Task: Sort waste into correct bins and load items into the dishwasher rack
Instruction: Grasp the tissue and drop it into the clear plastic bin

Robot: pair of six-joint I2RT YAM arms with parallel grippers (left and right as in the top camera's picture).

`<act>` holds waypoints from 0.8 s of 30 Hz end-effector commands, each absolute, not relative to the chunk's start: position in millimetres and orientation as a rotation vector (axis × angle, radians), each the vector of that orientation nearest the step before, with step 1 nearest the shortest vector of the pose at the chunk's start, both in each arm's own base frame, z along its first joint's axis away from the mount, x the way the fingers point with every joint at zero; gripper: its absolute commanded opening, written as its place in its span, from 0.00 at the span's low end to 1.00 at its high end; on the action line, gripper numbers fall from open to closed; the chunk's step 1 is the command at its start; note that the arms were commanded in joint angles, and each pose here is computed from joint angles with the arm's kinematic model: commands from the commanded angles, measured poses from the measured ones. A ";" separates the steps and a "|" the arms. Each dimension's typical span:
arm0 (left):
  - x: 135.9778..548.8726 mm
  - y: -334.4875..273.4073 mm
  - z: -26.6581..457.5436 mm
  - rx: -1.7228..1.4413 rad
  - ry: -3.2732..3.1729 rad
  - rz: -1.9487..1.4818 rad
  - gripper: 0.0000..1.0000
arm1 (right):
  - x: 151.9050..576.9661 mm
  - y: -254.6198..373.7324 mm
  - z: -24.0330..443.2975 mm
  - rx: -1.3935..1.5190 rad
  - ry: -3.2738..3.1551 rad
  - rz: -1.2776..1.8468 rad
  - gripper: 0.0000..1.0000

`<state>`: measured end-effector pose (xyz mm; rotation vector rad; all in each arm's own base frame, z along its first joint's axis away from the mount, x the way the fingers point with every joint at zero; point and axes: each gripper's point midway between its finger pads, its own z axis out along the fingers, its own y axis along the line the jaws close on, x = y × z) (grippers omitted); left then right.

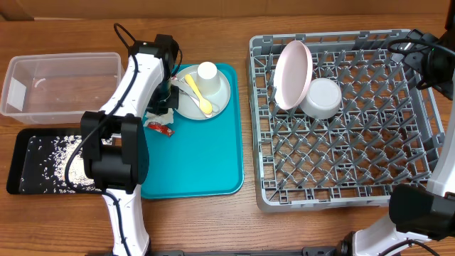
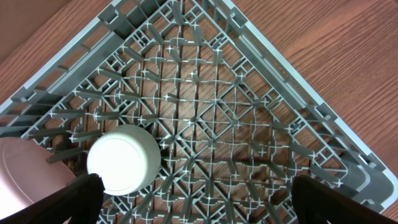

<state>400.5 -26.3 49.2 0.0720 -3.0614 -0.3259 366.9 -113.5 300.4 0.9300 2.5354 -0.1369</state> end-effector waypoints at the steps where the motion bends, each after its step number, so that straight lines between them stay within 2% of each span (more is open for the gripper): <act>1: 405.2 -31.5 61.6 0.099 -3.079 -0.270 0.04 | 365.2 -117.2 303.5 0.944 2.516 -0.156 1.00; 11: 430.1 -61.0 146.6 0.147 -3.236 0.008 0.04 | 365.2 -117.2 303.5 0.944 2.516 -0.156 1.00; 17: 442.1 -58.3 200.4 0.248 -3.342 0.133 0.04 | 365.3 -117.2 303.5 0.944 2.516 -0.156 1.00; 24: 456.2 0.1 250.0 0.522 -3.444 0.219 0.04 | 365.3 -117.2 303.5 0.944 2.516 -0.156 1.00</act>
